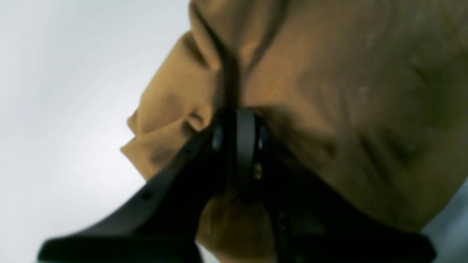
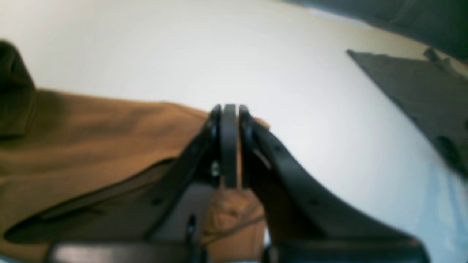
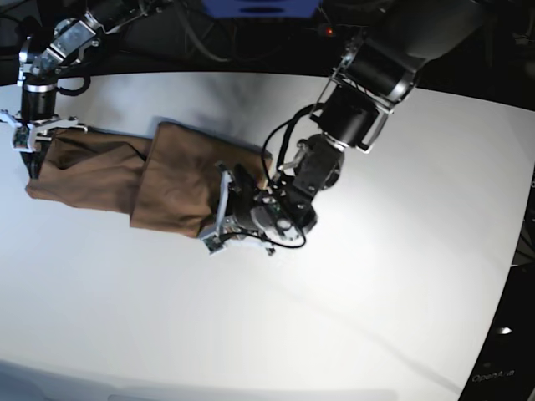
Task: Fold the T-shirt properly
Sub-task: 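Hold the folded layer with the left gripper and adjust its edge, then pull the brown strip lengthwise with the left gripper, right gripper holding its end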
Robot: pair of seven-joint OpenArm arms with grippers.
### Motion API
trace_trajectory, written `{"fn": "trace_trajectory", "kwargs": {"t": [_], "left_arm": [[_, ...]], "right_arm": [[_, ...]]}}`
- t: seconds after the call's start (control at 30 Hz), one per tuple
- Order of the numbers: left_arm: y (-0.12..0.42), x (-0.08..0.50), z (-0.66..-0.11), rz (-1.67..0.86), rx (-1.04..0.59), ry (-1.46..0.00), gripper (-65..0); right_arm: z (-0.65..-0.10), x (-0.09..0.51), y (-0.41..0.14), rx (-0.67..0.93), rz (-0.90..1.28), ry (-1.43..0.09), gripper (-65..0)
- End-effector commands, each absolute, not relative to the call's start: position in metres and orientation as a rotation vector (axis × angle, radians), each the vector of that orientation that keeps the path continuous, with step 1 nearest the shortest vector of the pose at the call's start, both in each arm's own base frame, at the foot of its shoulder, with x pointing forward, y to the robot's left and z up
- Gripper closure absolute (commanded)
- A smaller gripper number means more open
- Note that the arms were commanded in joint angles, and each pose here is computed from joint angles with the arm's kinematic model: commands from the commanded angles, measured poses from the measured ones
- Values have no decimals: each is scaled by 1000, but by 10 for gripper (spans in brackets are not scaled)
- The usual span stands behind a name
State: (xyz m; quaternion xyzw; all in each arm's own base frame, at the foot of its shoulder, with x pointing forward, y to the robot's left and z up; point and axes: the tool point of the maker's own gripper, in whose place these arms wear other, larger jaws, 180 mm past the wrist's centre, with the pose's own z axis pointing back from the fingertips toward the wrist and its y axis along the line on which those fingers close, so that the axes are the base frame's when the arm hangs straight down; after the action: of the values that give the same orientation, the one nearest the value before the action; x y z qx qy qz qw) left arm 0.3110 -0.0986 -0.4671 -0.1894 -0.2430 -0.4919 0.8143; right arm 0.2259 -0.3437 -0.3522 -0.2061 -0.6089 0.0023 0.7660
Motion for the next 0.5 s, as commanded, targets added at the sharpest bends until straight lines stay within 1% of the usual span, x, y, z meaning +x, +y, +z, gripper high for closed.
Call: {"fn": "trace_trajectory", "kwargs": {"t": [0.0, 0.07, 0.27, 0.37, 0.47], "left_arm": [[-29, 206, -542, -1196, -240, -27, -41], [-27, 196, -546, -1194, -249, -9, -41], [-4, 173, -559, -1168, -249, 49, -41], [2, 176, -560, -1116, -256, 41, -41], [12, 182, -560, -1064, -255, 33, -41]], "right_arm": [[-337, 232, -350, -476, 2, -1365, -1], [-339, 237, -359, -485, -10, -1323, -1], [-348, 253, -395, -522, -69, -1120, -1], [-351, 260, -408, -529, -100, -1026, -1], [-349, 267, -415, -534, -98, -973, -1]]}}
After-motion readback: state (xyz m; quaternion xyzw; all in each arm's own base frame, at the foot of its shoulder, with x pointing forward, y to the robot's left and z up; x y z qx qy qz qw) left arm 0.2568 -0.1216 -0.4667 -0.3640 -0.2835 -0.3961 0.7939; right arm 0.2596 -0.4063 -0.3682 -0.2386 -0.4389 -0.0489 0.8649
